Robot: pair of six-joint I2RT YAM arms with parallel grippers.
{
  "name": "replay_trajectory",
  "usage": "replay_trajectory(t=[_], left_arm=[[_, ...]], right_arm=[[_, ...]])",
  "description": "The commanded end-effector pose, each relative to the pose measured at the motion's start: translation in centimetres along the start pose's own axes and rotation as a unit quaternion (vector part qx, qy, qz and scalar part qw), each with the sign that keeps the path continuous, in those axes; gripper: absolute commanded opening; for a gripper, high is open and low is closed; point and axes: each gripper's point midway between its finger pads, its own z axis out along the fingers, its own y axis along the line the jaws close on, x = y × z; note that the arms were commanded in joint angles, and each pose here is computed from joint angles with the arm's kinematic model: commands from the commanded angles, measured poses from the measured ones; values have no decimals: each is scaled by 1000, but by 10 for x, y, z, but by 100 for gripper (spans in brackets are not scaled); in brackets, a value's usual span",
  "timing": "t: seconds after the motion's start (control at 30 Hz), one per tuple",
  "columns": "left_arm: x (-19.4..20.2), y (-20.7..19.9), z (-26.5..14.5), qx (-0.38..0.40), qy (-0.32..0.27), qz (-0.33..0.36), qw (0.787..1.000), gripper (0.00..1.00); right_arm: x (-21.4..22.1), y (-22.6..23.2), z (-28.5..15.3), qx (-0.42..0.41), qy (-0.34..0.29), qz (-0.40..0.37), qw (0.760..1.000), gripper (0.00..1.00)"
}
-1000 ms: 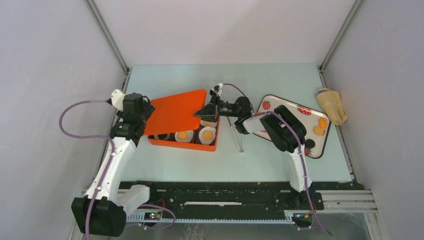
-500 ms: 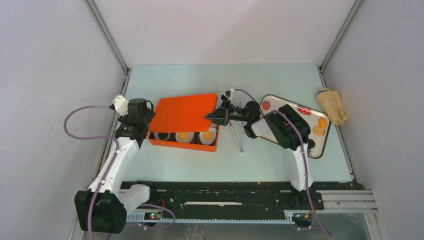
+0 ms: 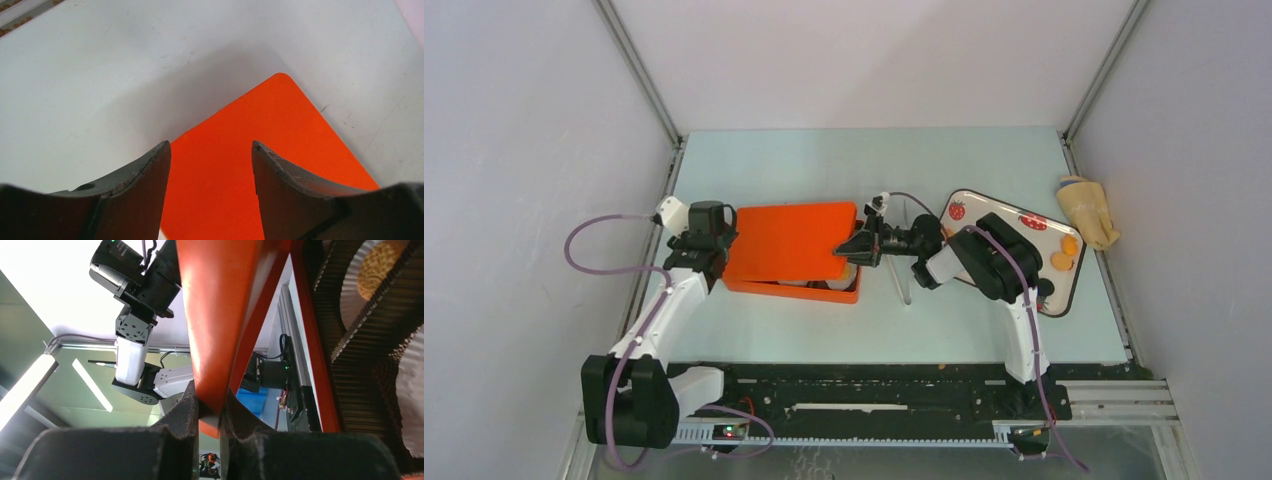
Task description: Pack the cookies
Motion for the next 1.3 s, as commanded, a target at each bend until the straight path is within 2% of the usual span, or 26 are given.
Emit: replay_trajectory(t=[0.0, 0.2, 0.77, 1.27], left_arm=[[-2, -11, 3, 32, -9, -19, 999, 65], [10, -18, 5, 55, 16, -16, 998, 64], [30, -5, 6, 54, 29, 2, 998, 63], [81, -26, 0, 103, 91, 14, 990, 62]], right_arm=[[14, 1, -10, 3, 23, -13, 1000, 0], [16, 0, -18, 9, 21, -5, 1000, 0], [42, -16, -42, 59, 49, 25, 997, 0], [46, -32, -50, 81, 47, 44, 995, 0]])
